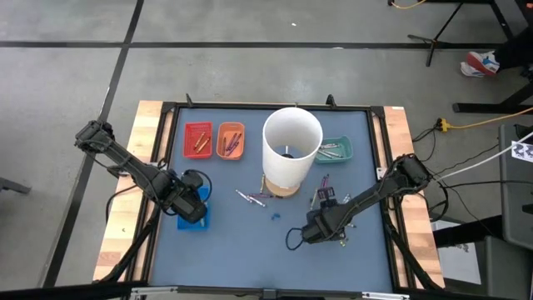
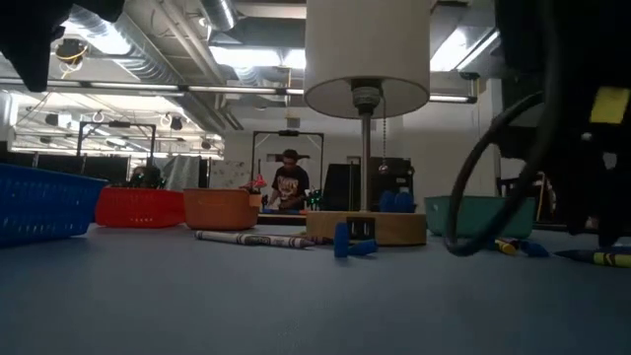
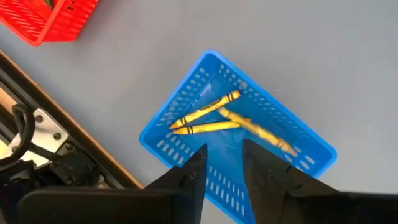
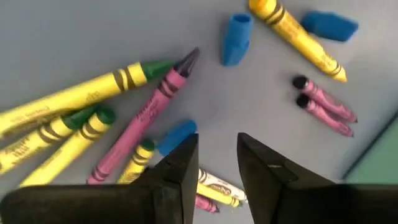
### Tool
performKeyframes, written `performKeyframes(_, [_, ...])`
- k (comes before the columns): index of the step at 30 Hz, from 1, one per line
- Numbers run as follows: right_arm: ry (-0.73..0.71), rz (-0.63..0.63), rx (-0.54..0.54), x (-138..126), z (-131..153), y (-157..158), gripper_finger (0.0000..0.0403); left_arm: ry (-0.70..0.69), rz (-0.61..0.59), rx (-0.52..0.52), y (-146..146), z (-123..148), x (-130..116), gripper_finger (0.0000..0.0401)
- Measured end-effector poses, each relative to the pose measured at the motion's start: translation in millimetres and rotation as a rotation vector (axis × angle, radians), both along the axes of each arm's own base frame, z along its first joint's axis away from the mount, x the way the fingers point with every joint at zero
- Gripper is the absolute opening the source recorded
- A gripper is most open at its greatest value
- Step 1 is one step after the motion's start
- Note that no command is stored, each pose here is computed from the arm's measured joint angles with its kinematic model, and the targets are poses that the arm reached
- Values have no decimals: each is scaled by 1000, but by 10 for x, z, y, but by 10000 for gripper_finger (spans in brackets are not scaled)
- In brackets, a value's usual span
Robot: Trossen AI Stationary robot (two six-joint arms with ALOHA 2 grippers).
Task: Sort crayons
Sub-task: Put the green crayon into the red bin
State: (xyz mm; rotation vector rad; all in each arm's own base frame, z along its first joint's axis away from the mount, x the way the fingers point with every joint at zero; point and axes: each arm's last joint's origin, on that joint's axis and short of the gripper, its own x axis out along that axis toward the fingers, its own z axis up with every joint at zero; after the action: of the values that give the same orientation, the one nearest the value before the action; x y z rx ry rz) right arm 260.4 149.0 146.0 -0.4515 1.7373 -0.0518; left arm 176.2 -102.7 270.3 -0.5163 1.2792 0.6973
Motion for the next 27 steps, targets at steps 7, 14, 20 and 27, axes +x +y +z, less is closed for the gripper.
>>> performKeyframes(7, [-53, -6, -46, -85, 192, -9, 111, -3, 0, -2, -3, -1, 5, 86])
performKeyframes(14, [-166, -42, -1, -259, 468, -124, 111, -6, 0, -3, -3, -1, 6, 86])
performKeyframes(20, [-221, -248, 110, -592, 479, -296, 111, -22, 0, -12, -13, -1, 23, 86])
performKeyframes(27, [-245, -371, 420, -831, 301, -243, 111, -28, 1, -12, -14, 0, 27, 86])
